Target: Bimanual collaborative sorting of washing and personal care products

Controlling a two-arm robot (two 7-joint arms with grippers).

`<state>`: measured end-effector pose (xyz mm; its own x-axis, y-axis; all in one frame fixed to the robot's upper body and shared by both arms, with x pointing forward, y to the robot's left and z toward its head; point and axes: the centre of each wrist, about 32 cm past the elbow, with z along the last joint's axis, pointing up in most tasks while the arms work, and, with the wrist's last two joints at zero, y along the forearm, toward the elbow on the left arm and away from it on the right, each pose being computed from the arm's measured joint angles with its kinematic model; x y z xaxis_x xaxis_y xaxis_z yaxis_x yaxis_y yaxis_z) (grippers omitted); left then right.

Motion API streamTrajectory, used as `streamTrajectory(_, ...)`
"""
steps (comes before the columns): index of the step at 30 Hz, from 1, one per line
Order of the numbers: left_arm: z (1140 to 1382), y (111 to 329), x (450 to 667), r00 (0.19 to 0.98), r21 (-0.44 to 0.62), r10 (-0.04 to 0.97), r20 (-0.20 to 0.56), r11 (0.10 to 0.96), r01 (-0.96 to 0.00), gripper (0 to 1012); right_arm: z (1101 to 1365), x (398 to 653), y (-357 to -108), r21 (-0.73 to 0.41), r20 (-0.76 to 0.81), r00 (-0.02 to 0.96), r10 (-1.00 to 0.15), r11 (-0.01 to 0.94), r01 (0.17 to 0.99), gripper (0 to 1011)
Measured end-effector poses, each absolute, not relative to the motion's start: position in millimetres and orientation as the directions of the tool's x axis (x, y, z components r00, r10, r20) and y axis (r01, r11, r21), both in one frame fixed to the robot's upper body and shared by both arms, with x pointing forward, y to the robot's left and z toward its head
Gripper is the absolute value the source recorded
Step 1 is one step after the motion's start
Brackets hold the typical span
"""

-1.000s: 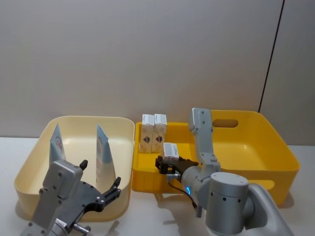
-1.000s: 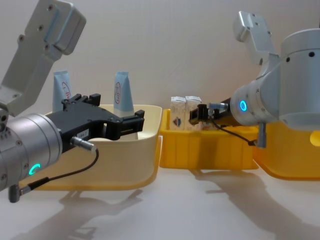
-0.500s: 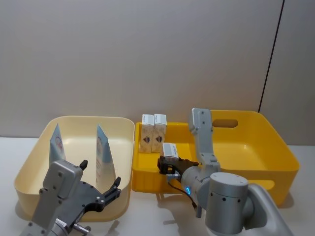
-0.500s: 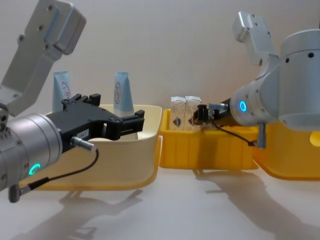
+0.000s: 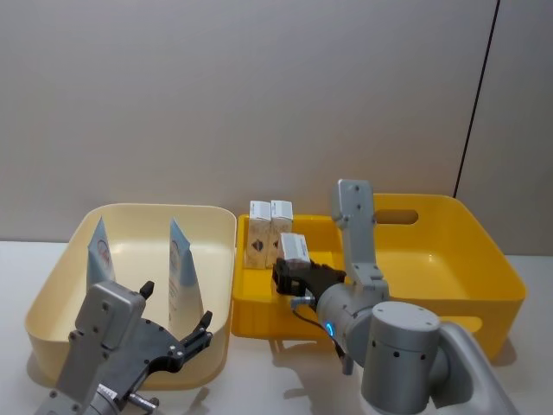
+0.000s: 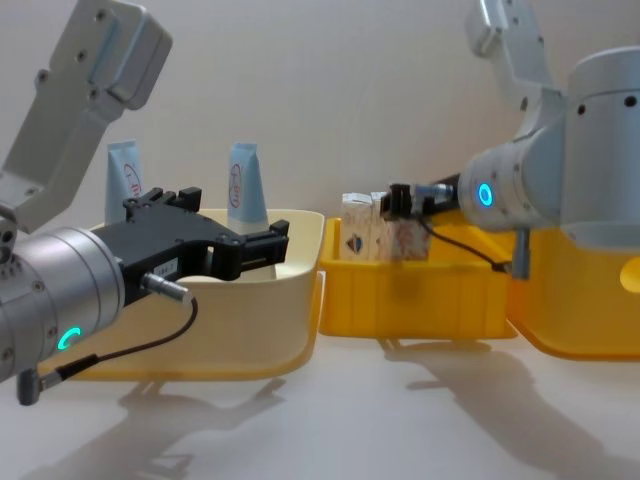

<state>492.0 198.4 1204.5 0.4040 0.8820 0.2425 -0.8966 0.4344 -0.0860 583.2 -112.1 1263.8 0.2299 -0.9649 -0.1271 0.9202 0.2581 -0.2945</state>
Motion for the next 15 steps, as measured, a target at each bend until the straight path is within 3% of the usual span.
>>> streamTrajectory(15,1204.4,198.4,492.0,0.404,-0.086,0.882,0.243,0.434,-0.897,1003,1292.4,567.1,-113.1,-0.107,-0.076,0.290,-0.954,0.297,0.949,444)
